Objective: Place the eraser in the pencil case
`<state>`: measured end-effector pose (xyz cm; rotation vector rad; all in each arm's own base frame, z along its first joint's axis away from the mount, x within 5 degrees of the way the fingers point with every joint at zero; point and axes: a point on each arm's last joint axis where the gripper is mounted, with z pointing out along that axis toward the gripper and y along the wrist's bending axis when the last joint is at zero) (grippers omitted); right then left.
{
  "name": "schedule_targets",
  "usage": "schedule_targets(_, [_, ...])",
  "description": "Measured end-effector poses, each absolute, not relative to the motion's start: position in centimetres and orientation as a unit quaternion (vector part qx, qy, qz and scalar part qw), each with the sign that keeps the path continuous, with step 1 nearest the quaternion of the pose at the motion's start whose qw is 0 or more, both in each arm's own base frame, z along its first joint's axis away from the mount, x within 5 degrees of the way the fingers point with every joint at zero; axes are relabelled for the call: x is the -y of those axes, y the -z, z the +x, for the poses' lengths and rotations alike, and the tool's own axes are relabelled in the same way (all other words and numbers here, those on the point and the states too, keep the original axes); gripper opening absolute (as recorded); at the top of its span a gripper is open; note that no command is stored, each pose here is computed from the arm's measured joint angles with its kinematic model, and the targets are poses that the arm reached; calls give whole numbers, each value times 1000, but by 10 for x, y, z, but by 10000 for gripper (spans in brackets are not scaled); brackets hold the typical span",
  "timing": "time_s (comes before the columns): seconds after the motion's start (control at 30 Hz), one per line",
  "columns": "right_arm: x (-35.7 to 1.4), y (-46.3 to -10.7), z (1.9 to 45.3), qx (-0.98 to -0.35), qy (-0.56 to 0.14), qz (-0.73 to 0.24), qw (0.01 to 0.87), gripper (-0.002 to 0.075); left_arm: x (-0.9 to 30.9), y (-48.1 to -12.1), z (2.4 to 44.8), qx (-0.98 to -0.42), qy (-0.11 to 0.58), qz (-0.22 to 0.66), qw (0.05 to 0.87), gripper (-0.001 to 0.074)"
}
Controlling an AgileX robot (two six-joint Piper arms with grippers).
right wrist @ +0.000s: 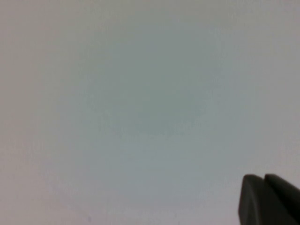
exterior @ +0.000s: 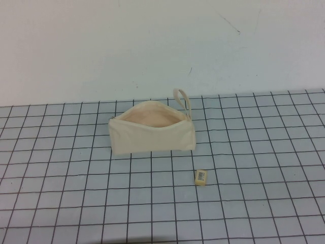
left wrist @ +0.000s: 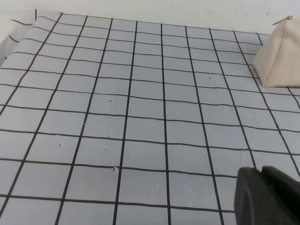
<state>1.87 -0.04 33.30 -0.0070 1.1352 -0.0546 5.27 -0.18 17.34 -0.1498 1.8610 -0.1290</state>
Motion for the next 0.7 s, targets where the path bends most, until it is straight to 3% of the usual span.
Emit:
schedule_targets(0.07, [-1, -349, 21, -585, 30, -18, 810, -1, 2, -173, 53, -801, 55, -64, 593, -1])
schedule_targets(0.1, [-2, -357, 32, -641, 47, -44, 764, -1, 2, -173, 53, -801, 55, -64, 593, -1])
schedule_targets(0.3, [-3, -343, 77, -783, 68, -115, 608, -1, 2, -173, 53, -801, 55, -64, 593, -1])
schedule_targets(0.5, [-4, -307, 117, -855, 34, -116, 505, -1, 2, -173, 53, -801, 55, -64, 593, -1])
schedule_targets(0.7, [-8, -299, 164, -900, -4, -122, 418, -1, 2, -173, 53, -801, 55, -64, 593, -1])
